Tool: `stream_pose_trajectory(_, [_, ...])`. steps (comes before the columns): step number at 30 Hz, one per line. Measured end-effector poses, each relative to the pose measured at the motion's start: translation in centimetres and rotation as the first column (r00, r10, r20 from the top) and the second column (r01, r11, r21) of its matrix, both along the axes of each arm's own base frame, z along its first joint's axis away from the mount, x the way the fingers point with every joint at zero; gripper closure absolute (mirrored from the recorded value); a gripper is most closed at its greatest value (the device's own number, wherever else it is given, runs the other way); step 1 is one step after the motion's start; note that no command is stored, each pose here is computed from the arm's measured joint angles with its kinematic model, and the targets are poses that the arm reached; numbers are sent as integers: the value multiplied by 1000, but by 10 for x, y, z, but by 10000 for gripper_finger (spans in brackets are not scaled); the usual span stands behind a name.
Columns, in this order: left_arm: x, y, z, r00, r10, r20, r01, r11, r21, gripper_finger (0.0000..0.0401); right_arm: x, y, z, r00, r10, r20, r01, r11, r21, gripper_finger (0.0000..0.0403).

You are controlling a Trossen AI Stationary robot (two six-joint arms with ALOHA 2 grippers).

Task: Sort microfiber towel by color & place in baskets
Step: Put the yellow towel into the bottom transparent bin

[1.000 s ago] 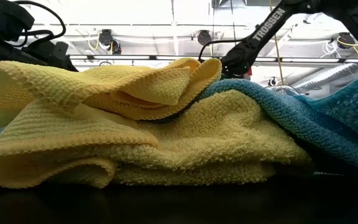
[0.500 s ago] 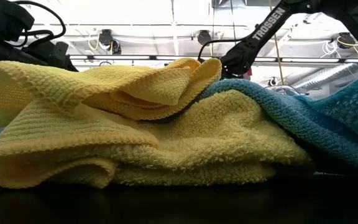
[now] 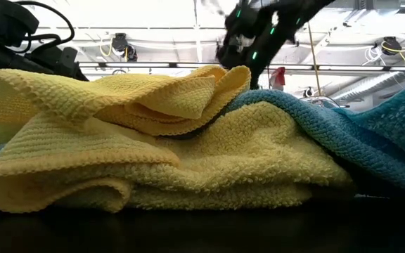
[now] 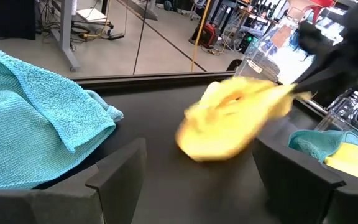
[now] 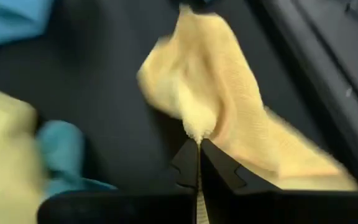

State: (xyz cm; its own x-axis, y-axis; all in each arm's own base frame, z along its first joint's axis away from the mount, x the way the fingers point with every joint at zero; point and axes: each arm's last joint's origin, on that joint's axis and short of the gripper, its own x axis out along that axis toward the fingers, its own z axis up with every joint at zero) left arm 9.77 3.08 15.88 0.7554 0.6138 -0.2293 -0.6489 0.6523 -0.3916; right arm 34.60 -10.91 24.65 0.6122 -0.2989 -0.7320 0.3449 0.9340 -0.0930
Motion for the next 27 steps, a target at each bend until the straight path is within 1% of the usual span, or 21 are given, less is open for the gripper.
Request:
stream_pose_trajectory(4, [0, 0, 0, 1000, 0, 0, 0, 1000, 0, 102, -15, 26, 36, 995, 74, 61, -71, 997, -39, 402])
stream_pose_trajectory(9, [0, 0, 0, 1000, 0, 0, 0, 1000, 0, 102, -40, 60, 76, 973, 184, 141, -173, 981, -88, 403])
stream_pose_trajectory(15, [0, 0, 0, 1000, 0, 0, 0, 1000, 0, 102, -78, 99, 113, 921, 322, 220, -301, 945, -124, 403])
stream_pose_trajectory(18, [0, 0, 0, 1000, 0, 0, 0, 1000, 0, 102, -100, 117, 126, 889, 395, 232, -370, 918, -142, 403])
stream_pose_trajectory(20, [0, 0, 0, 1000, 0, 0, 0, 1000, 0, 102, -116, 127, 134, 858, 456, 238, -429, 889, -159, 403])
stream_pose_trajectory(22, [0, 0, 0, 1000, 0, 0, 0, 1000, 0, 102, -133, 136, 142, 807, 532, 257, -506, 847, -163, 403])
stream_pose_trajectory(25, [0, 0, 0, 1000, 0, 0, 0, 1000, 0, 102, -157, 146, 155, 727, 604, 327, -584, 794, -169, 403])
stream_pose_trajectory(27, [0, 0, 0, 1000, 0, 0, 0, 1000, 0, 102, -173, 149, 164, 679, 632, 372, -614, 768, -184, 403])
